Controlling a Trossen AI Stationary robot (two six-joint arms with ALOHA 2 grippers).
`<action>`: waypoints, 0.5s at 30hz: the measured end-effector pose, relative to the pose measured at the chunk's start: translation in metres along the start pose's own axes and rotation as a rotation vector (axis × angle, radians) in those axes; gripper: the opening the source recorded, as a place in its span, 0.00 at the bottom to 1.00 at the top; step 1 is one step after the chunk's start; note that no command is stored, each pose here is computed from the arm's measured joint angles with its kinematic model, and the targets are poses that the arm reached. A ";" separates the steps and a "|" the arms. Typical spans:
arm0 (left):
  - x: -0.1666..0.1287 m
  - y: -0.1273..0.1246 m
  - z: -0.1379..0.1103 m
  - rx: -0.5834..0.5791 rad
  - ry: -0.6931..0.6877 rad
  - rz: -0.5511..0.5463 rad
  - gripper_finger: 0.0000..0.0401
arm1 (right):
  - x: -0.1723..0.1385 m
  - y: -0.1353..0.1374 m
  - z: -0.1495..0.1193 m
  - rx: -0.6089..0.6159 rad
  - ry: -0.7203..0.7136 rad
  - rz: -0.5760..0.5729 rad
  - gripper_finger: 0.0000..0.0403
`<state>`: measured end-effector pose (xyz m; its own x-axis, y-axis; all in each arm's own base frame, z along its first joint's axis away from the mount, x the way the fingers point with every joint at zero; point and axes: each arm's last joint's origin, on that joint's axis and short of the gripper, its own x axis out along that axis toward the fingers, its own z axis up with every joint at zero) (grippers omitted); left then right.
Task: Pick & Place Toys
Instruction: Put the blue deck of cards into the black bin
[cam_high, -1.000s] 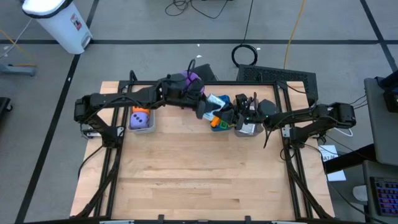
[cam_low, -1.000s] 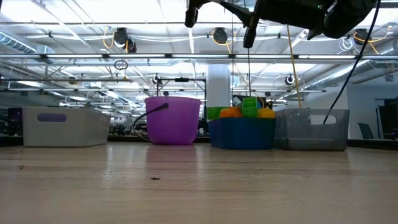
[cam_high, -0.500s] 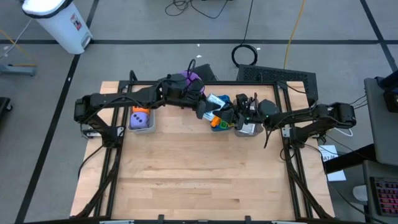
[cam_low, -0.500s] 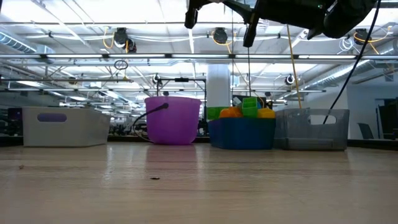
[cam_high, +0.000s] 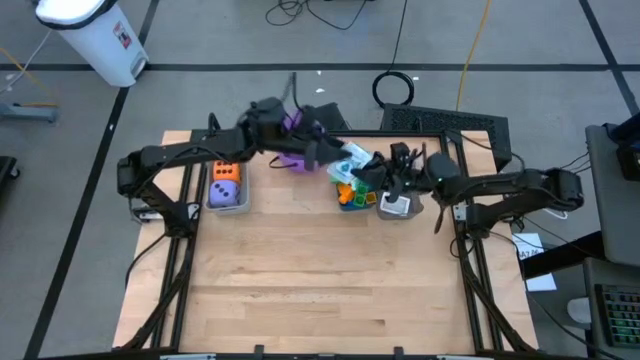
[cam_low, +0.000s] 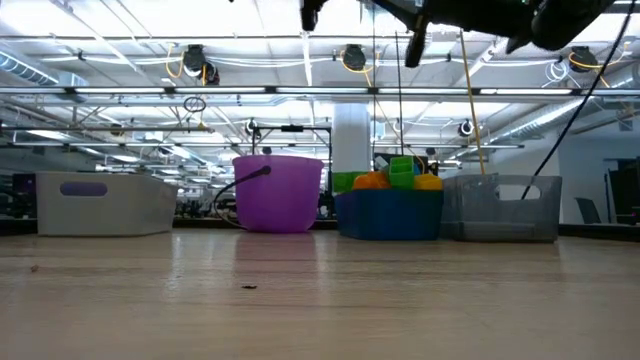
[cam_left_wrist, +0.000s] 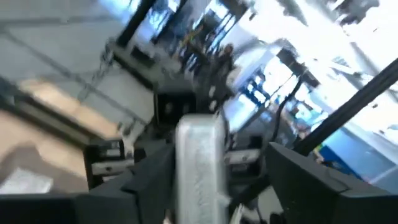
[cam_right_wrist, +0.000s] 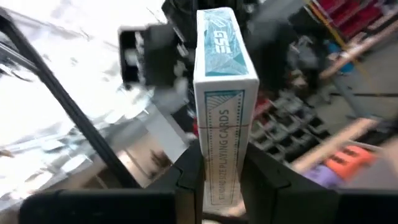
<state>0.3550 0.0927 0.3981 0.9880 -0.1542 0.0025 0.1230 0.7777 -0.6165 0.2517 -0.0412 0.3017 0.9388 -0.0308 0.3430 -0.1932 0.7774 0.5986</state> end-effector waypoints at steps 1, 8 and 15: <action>-0.004 -0.001 0.005 0.009 -0.018 -0.007 0.65 | -0.003 0.001 0.003 -0.018 0.022 -0.017 0.15; -0.043 -0.011 0.035 0.084 -0.096 -0.011 0.70 | -0.042 0.002 0.012 -0.081 0.231 -0.317 0.15; -0.063 -0.017 0.045 0.123 -0.130 0.010 0.65 | -0.087 -0.007 0.009 -0.011 0.448 -0.636 0.15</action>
<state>0.2948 0.1166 0.4444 0.9921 -0.0721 0.1030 0.1153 0.8487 -0.5161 0.1685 -0.0493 0.2746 0.8944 -0.2180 -0.3906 0.4218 0.7017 0.5742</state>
